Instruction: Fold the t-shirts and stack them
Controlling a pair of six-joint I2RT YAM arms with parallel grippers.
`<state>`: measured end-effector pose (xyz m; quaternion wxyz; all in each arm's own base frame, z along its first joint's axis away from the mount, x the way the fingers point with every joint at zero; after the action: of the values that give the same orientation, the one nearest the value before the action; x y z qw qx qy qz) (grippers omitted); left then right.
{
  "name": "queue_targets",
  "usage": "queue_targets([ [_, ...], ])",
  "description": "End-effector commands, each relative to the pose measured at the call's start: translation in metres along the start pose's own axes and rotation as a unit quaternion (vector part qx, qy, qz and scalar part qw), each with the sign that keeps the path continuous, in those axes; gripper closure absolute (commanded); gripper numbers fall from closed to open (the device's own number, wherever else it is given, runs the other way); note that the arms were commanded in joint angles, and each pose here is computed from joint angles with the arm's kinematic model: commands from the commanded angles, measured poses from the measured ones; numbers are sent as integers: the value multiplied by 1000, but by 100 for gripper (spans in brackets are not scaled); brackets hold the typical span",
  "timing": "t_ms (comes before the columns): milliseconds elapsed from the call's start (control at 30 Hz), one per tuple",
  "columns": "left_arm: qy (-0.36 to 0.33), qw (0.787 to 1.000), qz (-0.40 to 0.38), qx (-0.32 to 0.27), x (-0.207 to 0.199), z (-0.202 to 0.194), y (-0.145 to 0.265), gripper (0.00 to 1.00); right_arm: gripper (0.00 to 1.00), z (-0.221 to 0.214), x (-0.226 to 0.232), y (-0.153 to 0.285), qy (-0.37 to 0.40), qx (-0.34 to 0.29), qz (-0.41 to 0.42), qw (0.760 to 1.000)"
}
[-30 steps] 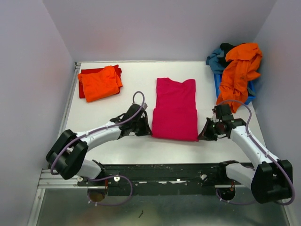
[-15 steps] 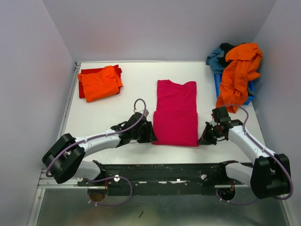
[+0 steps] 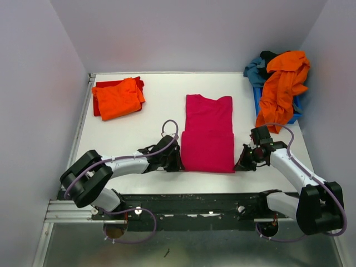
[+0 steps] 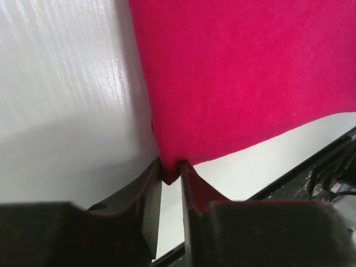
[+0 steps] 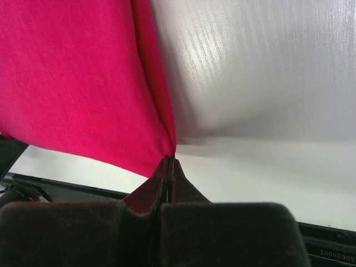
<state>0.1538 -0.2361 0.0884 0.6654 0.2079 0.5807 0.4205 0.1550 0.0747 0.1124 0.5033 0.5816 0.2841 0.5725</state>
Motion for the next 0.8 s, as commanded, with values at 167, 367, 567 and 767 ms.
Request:
queue_targets([
  [167,-13,1000,12,-5,-9,6,3,100,99,3,5,8,1,-13,2,1000],
  [367,-48,998,-4,-43,-43,33,34,100,99,15,16,33,8,-47,-1,999],
  [567,-69,994,-25,-75,-68,73,62,100,99,41,34,69,21,-102,-6,995],
  [767,-74,991,-28,-109,-75,125,75,100,99,82,53,82,18,-130,-12,991],
])
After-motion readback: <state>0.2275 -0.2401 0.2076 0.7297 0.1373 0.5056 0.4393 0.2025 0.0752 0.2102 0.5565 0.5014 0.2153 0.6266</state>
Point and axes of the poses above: each gripper's point midway between its finger pads, its own y axis back along the fingers, its own x axis along the line the jaws close on, z = x × y, the point moved 8 cm from there along y, back along the fingers, and after that the axes turned 8 degrees about y, right-handed, at the moved point
